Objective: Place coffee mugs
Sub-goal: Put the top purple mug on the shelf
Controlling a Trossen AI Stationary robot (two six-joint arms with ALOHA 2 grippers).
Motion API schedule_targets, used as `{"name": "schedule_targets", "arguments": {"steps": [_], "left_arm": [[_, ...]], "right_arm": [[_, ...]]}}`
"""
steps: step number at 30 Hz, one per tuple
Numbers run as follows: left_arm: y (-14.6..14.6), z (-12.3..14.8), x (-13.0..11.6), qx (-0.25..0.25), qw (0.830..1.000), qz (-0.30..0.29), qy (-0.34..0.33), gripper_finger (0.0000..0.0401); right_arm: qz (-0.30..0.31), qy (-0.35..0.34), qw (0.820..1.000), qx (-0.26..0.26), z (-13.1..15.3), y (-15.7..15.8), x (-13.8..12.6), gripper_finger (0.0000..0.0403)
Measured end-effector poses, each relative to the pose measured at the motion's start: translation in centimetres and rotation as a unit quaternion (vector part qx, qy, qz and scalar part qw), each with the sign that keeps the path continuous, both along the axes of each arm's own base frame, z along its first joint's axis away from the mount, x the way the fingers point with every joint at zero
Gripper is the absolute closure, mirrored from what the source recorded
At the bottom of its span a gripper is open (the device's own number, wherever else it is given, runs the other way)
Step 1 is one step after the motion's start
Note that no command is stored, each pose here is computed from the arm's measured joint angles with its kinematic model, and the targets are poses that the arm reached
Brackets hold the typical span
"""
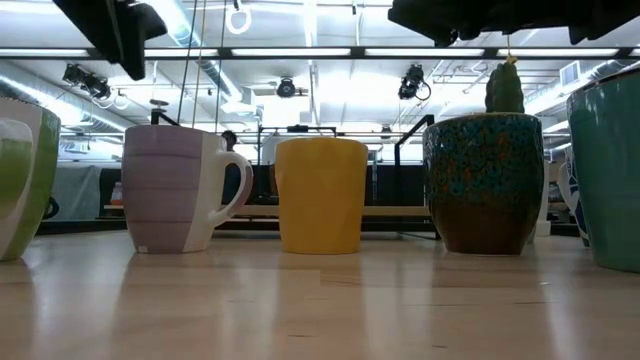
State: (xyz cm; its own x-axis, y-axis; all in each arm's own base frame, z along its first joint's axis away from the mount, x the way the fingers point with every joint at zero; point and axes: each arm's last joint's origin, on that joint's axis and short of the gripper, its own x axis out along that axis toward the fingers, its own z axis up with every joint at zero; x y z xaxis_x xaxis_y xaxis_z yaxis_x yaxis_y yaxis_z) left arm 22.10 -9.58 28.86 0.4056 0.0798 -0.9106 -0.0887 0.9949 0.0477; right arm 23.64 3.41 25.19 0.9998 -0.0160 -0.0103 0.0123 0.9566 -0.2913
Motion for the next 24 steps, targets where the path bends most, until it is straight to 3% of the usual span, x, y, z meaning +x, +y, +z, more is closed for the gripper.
{"name": "schedule_targets", "arguments": {"steps": [5,24], "left_arm": [[0.1,-0.5,1.8,0.03,0.999,-0.034,0.007,0.0209],[-2.2,-5.5,5.4,0.038,0.994,-0.079,0.064,0.0209]], "right_arm": [[0.0,0.016,1.0,0.0,-0.3,0.0,0.0,0.0261],[0.001,0.029,1.0,0.011,-0.6,0.1,0.0,0.0261]]}}
